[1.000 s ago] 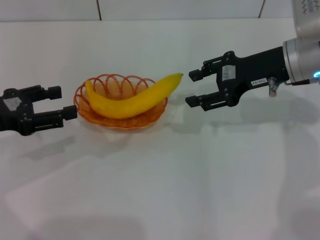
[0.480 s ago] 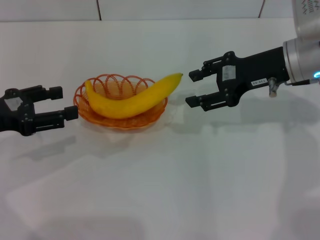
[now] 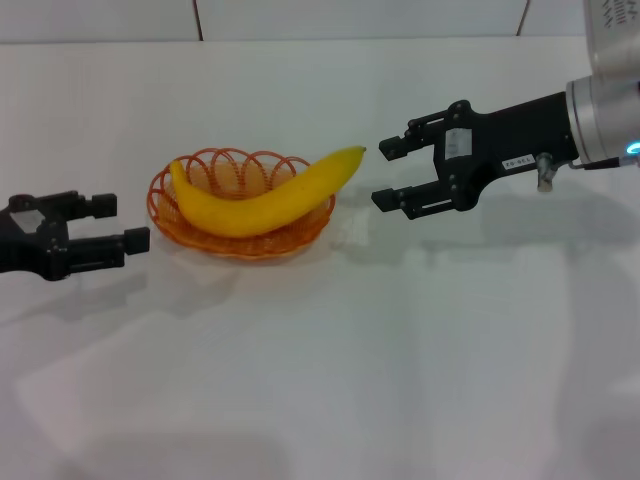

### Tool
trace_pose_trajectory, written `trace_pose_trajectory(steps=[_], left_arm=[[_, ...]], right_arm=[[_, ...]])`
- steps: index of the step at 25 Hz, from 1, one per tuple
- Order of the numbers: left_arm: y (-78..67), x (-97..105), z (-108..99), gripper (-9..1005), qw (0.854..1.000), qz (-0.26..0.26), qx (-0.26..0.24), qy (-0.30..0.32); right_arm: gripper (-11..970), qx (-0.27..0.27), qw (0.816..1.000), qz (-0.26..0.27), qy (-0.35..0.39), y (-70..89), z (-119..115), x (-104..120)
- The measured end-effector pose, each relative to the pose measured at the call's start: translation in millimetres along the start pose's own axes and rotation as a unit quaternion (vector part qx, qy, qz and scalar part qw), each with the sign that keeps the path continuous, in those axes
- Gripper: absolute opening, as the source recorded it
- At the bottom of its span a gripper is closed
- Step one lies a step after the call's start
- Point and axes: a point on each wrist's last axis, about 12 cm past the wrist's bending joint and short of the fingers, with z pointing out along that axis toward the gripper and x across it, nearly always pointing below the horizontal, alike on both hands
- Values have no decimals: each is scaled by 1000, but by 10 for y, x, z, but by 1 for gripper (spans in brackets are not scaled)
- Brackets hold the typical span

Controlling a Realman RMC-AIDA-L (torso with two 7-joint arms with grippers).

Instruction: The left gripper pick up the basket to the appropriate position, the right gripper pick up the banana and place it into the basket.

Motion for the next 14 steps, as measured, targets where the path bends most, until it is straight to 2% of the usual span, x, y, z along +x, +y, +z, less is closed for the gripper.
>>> trace_pose_trajectory(steps=[14], left_arm=[[18,14,12,798,1000,-5,-7,11]], right_arm=[[671,0,1000,0,0,1,1,0]])
